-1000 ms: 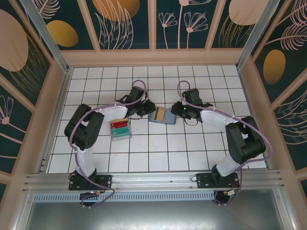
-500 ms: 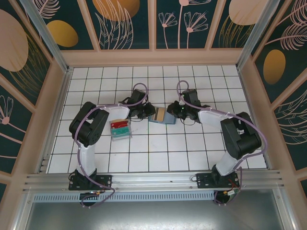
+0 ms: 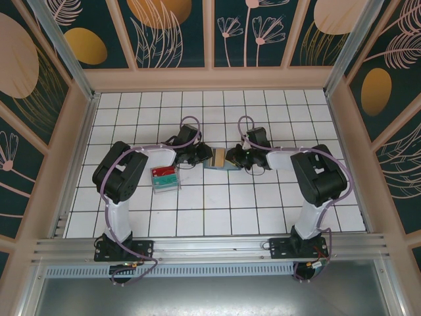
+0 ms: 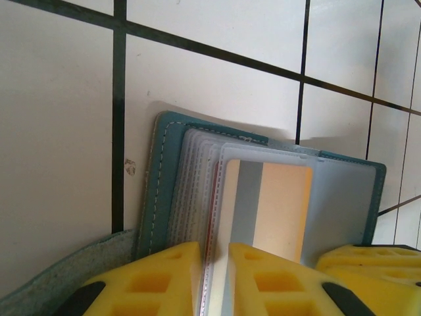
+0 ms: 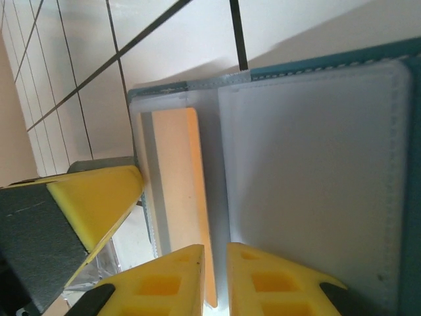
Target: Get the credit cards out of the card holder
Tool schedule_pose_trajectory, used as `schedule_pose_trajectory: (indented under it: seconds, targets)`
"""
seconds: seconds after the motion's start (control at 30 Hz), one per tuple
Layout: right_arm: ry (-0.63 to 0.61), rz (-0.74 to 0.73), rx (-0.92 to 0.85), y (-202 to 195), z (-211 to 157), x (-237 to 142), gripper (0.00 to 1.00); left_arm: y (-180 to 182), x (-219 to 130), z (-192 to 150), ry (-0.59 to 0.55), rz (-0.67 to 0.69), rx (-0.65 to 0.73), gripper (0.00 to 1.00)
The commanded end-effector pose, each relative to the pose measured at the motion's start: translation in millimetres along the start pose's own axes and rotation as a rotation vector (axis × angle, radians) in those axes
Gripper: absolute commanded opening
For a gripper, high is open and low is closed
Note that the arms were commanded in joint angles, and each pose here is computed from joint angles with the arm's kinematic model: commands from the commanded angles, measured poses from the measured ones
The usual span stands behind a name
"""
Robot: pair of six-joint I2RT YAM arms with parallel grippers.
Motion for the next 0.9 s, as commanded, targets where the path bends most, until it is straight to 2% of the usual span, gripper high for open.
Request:
schedule_pose_trajectory:
  seconds: [0.0, 0.33, 0.53, 0.87]
  targets:
    - [0.005, 0.037, -0.024, 3.9, 5.0, 4.5, 0.17, 16.4, 3.3, -5.6, 0.025, 0.076, -0.024, 0.21]
    - [0.029, 0.05, -0.034, 3.9, 7.5, 13.9, 0.17, 17.5, 5.7, -6.5, 0.035, 0.077, -0.025, 0.22]
    - [0.04, 0.051, -0.037, 3.2, 5.6, 15.9, 0.12, 17.9, 6.3, -6.5, 0.036, 0.08, -0.026, 0.22]
    - [0.054, 0.069, -0.044, 6.6, 4.4, 18.6, 0.15, 19.0, 8.4, -8.0, 0.044, 0.088, -0.026, 0.22]
Point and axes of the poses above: each hand's point on the last joint's axis, 136 mm out from that joint toward the fingers, its own x axis out along the fingers, its own y axis along the line the jaws close on, z = x × y, the point moved 6 cm from there along -x, back along the fingers, and after that the axes turned 8 degrees about -x, right-handed, at the moved point
